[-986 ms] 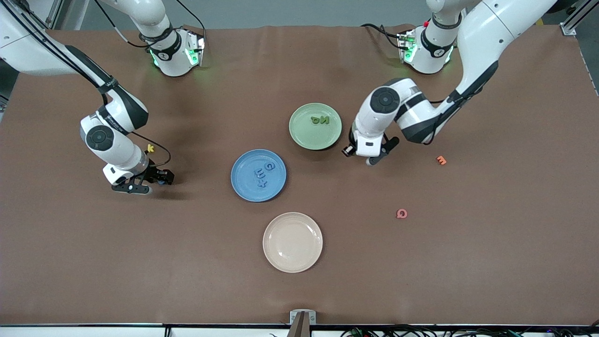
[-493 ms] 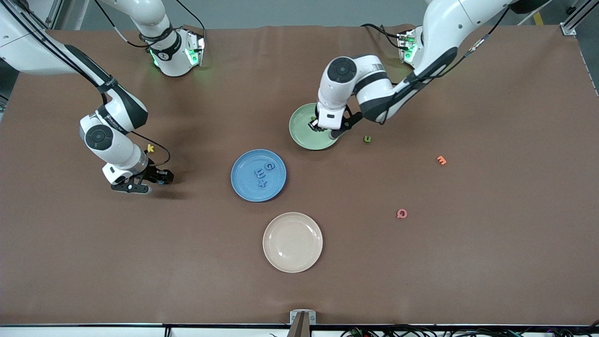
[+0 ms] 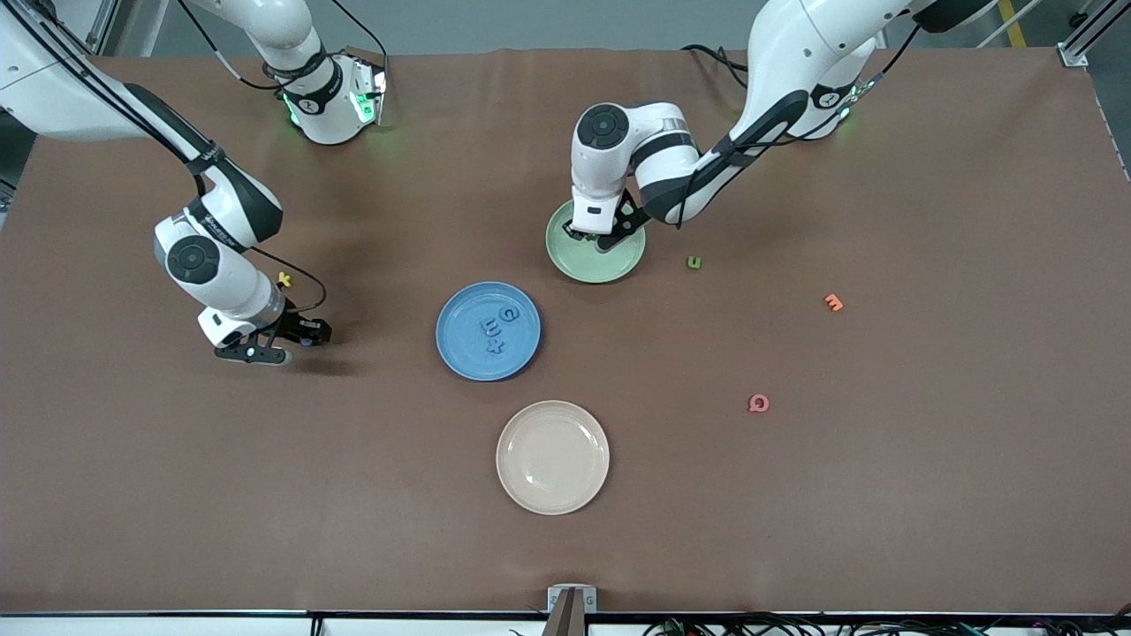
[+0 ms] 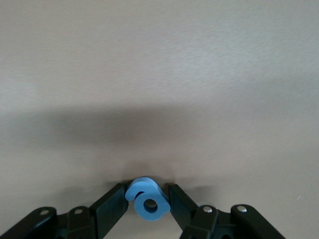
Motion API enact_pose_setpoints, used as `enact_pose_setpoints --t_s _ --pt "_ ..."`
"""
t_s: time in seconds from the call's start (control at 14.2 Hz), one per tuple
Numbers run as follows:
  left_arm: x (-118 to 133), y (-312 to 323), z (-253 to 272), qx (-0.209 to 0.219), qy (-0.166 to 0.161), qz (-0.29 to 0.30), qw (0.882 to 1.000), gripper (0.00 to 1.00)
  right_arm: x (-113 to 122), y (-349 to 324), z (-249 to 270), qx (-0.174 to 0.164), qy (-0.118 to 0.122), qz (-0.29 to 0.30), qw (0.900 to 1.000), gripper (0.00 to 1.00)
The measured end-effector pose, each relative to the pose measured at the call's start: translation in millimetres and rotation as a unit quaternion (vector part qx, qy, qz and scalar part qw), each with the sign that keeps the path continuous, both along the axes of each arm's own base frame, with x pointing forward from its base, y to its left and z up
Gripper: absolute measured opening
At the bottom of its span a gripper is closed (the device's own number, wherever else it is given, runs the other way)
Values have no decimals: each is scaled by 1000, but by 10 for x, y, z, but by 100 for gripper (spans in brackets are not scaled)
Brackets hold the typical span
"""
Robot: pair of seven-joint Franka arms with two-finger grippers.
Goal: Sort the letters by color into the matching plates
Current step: 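Carry B to green plate with the left gripper while the right gripper carries e, then release B on green plate with the left gripper while the right gripper places e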
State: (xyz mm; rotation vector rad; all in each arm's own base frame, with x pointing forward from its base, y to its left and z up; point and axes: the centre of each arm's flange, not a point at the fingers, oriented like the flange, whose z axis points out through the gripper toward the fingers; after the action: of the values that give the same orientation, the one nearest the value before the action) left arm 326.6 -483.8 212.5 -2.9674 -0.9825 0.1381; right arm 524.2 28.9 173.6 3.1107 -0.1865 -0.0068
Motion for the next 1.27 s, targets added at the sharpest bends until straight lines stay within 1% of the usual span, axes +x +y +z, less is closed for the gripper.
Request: enact_pose_setpoints --t_s 0.21,0.42,0.63,0.77,0.85,0.92,1.06,1.13,1.27 --pt "13 -119 -62 -4 3 4 1000 35 140 587 273 18 13 -35 999 43" --pt "36 -200 -88 -10 8 5 1000 35 236 1321 497 23 7 -71 997 43" --pt "39 -286 -86 -17 10 5 1000 35 217 2102 717 42 11 -112 993 43" --pt "34 -333 -89 -19 12 6 1000 35 182 2482 781 44 9 -132 990 43" --pt "35 -342 -102 -19 12 6 1000 40 166 2609 776 41 6 -140 989 43" --pt "41 -342 -114 -18 12 7 1000 51 153 2703 757 37 4 -147 988 43" --pt "67 -338 -119 -19 11 9 1000 68 142 2835 718 31 0 -159 987 44" --pt "88 -334 -115 -20 10 10 1000 80 141 2873 699 29 -1 -163 986 50" --pt "183 -310 -86 -23 7 18 1000 99 138 2919 687 27 -1 -172 985 67"
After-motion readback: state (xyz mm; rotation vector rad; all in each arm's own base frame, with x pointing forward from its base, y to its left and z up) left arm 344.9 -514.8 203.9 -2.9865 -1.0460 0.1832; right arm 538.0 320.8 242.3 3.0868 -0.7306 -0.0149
